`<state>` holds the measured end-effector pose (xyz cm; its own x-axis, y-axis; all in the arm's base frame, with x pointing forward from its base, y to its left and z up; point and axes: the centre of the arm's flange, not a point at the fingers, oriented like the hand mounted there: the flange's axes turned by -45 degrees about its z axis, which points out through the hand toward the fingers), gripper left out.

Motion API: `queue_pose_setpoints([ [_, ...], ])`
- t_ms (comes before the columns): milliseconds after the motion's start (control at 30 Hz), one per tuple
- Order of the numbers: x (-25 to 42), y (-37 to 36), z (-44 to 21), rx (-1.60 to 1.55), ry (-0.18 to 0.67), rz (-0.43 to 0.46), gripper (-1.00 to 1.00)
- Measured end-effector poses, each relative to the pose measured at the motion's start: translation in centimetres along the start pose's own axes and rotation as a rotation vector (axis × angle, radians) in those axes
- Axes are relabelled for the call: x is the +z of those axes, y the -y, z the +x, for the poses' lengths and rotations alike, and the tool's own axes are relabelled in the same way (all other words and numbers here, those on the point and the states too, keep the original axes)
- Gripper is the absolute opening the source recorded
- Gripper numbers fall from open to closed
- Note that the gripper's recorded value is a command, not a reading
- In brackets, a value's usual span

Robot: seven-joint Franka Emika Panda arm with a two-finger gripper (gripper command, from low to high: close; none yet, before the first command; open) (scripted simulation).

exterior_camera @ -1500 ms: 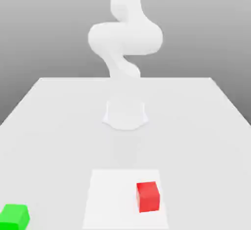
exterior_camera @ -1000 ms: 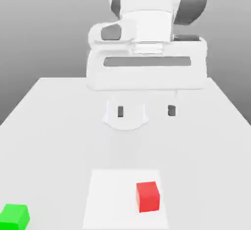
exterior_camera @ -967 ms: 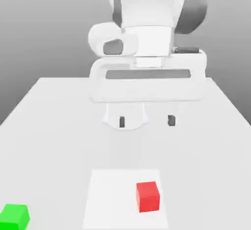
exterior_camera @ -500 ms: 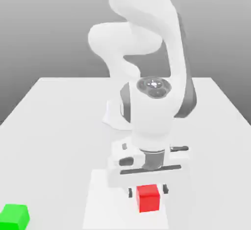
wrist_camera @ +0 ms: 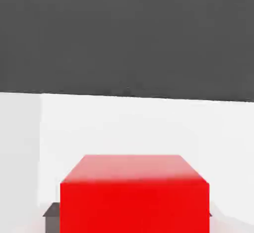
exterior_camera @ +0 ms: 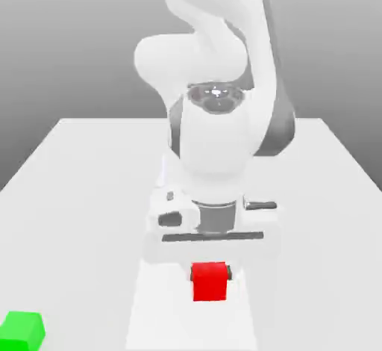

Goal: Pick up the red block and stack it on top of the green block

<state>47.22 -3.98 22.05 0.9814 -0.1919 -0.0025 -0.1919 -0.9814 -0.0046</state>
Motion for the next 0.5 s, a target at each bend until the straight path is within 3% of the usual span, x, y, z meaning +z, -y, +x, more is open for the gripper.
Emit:
queue_pose_setpoints([
  [233, -1.8, -16.6, 5.0, 0.502, -0.003, 0.001, -1.00],
  [333, 1.5, -20.9, 5.6, 0.620, -0.004, -0.001, -1.00],
  [367, 2.9, -21.2, 5.6, 0.629, -0.004, -0.002, 1.00],
  [500, 2.9, -21.2, 5.6, 0.629, -0.004, -0.002, 1.00],
])
